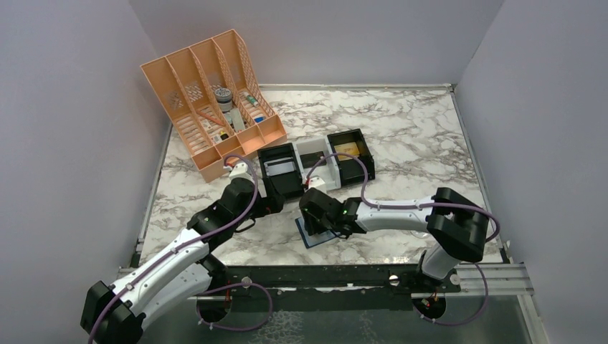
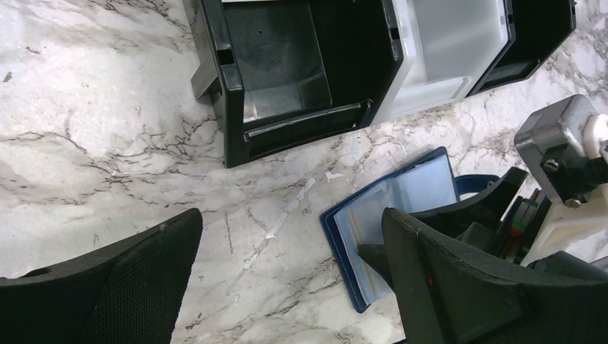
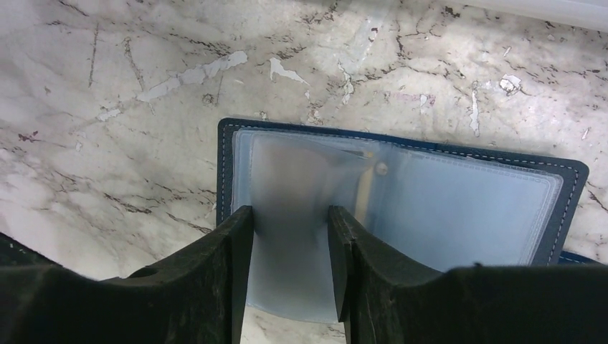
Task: Take the credit cards out of the card holder
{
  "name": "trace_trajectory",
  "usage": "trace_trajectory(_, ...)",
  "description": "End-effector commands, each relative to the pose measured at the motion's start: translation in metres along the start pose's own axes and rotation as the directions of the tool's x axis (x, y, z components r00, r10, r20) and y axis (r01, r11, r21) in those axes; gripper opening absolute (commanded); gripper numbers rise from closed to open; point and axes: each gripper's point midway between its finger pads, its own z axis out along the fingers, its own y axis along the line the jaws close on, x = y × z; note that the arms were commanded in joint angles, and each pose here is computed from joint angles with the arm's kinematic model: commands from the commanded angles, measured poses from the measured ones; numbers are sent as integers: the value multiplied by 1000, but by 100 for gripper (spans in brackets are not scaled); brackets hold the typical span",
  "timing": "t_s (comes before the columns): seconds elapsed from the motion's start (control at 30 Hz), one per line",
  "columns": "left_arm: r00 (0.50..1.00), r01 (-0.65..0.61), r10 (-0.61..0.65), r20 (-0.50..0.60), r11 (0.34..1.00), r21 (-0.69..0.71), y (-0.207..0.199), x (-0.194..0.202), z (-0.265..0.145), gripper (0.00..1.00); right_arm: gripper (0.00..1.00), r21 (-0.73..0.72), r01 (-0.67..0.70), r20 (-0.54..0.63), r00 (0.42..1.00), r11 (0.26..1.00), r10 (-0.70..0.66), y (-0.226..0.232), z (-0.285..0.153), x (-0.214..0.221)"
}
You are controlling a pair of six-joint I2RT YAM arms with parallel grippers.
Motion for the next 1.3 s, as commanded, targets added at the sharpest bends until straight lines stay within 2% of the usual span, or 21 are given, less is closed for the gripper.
trace_trajectory(0.0,1000,-6,6,18,999,34,-9,-8,0,99,39,-61,-69,-33,997,996,67,-2,-1,8)
trace_trajectory(0.23,999,-32,35,-23,993,116,-23,1,3,99,37,-242,-183,-24,983,953,183,1,-14,-8)
trace_trajectory(0.37,994,-46,64,-83,977,206,-36,16,10,99,36,-331,-262,-58,964,906,258,2,-17,-9)
trace_trajectory(0.53,983,-31,96,-159,928,372,-64,33,12,97,36,-369,-357,-88,932,858,350,-7,-16,-7)
trace_trajectory(0.67,971,11,96,-220,898,441,-76,48,14,93,36,-375,-414,-96,907,829,410,-17,-15,-6)
trace_trajectory(0.8,964,55,75,-254,882,467,-82,66,16,90,36,-376,-446,-106,892,813,440,-22,-14,-2)
trace_trajectory(1.0,964,23,95,-249,902,432,-79,71,21,87,36,-397,-460,-52,875,794,481,-28,-28,-14)
trace_trajectory(1.1,969,-17,111,-223,923,384,-72,64,24,87,38,-336,-427,44,883,840,467,-44,-37,-29)
trace_trajectory(1.17,970,-53,129,-205,939,339,-65,59,26,87,38,-236,-418,96,888,877,449,-63,-35,-31)
trace_trajectory(1.27,970,-88,147,-192,954,287,-56,55,28,88,38,-23,-399,109,910,917,399,-97,-30,-21)
